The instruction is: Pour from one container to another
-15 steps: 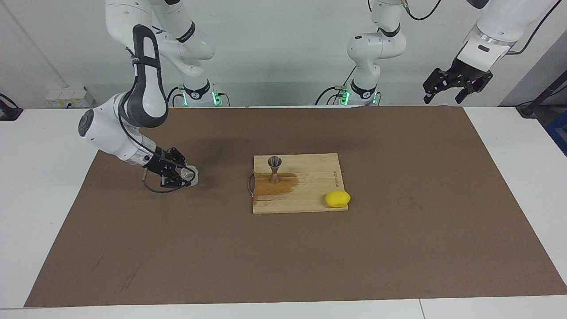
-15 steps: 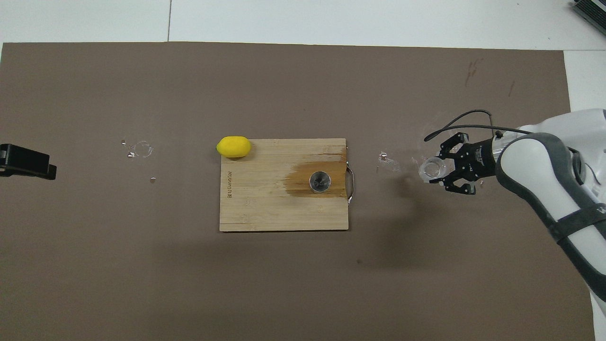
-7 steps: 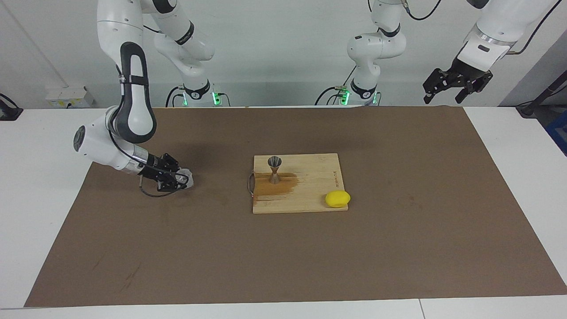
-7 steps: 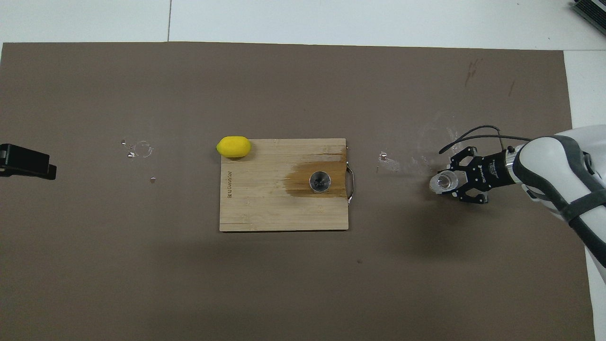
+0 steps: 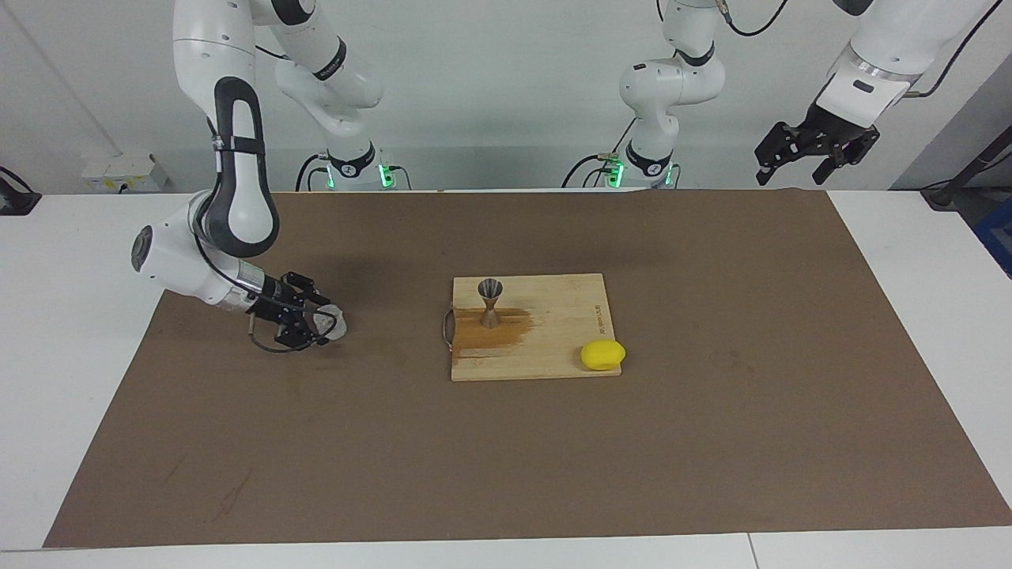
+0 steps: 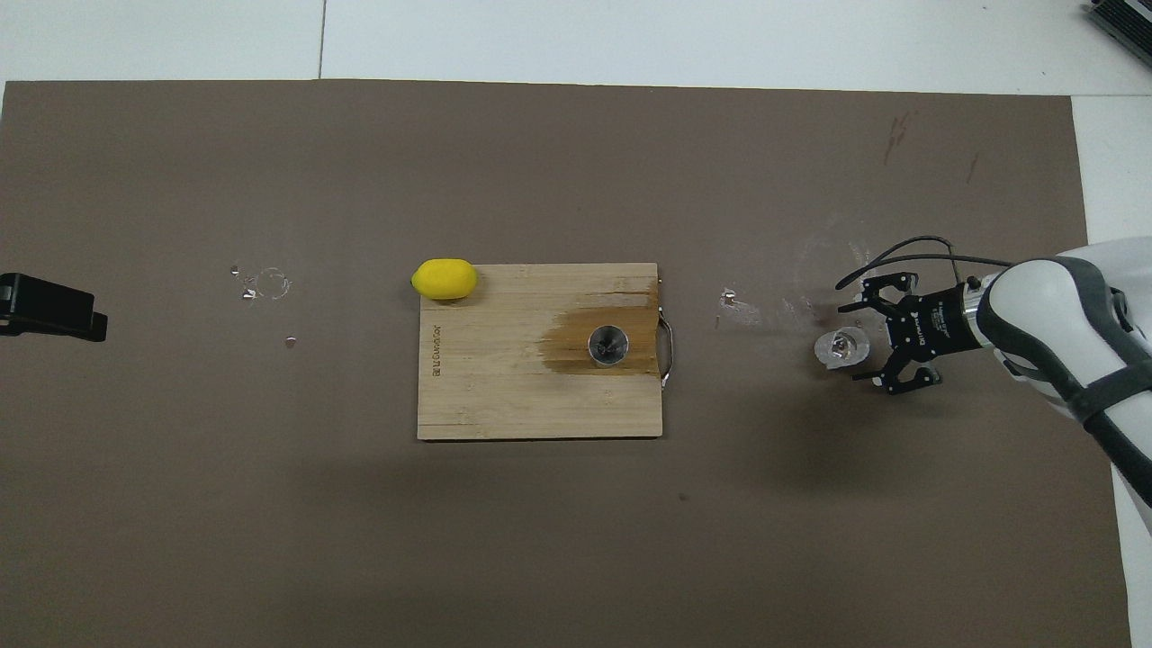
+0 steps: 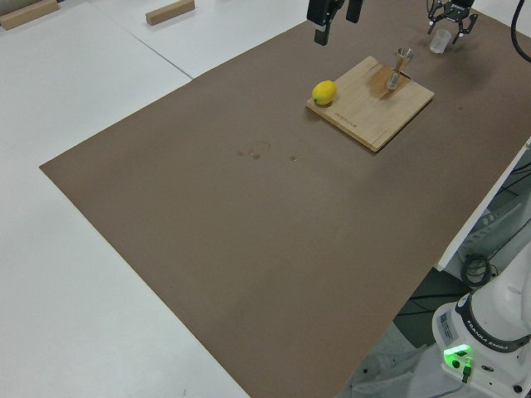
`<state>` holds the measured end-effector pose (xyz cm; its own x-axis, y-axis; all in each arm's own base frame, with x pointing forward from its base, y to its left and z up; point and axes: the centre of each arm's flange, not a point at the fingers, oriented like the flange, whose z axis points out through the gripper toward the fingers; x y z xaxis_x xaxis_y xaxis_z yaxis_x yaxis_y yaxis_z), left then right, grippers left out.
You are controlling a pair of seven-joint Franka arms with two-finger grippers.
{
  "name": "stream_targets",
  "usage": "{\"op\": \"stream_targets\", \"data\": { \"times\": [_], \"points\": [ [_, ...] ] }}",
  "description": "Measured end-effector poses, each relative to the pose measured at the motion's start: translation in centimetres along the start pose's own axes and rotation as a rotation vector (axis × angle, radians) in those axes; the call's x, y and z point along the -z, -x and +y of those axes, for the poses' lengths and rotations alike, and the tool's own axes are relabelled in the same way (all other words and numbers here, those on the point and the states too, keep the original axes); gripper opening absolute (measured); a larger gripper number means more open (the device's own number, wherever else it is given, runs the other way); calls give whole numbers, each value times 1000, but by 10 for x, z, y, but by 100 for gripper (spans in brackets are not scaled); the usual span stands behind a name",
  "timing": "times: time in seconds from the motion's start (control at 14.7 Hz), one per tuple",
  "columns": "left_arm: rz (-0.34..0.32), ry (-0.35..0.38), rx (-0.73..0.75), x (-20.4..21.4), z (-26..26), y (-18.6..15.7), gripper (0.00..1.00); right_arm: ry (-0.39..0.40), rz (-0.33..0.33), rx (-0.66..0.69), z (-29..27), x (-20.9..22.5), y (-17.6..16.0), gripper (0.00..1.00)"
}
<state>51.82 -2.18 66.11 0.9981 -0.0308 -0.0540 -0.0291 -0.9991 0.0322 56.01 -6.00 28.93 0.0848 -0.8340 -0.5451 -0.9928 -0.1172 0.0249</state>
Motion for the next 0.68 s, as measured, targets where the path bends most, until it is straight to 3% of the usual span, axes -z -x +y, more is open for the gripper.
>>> {"op": "stream_targets", "data": {
  "times": [0.41,0.68],
  "points": [
    [0,0,0,0,0,0,100,-46,31,-10,18,36,-12,100],
    [0,0,0,0,0,0,100,33,179,180,17,48,20,100]
  ]
}}
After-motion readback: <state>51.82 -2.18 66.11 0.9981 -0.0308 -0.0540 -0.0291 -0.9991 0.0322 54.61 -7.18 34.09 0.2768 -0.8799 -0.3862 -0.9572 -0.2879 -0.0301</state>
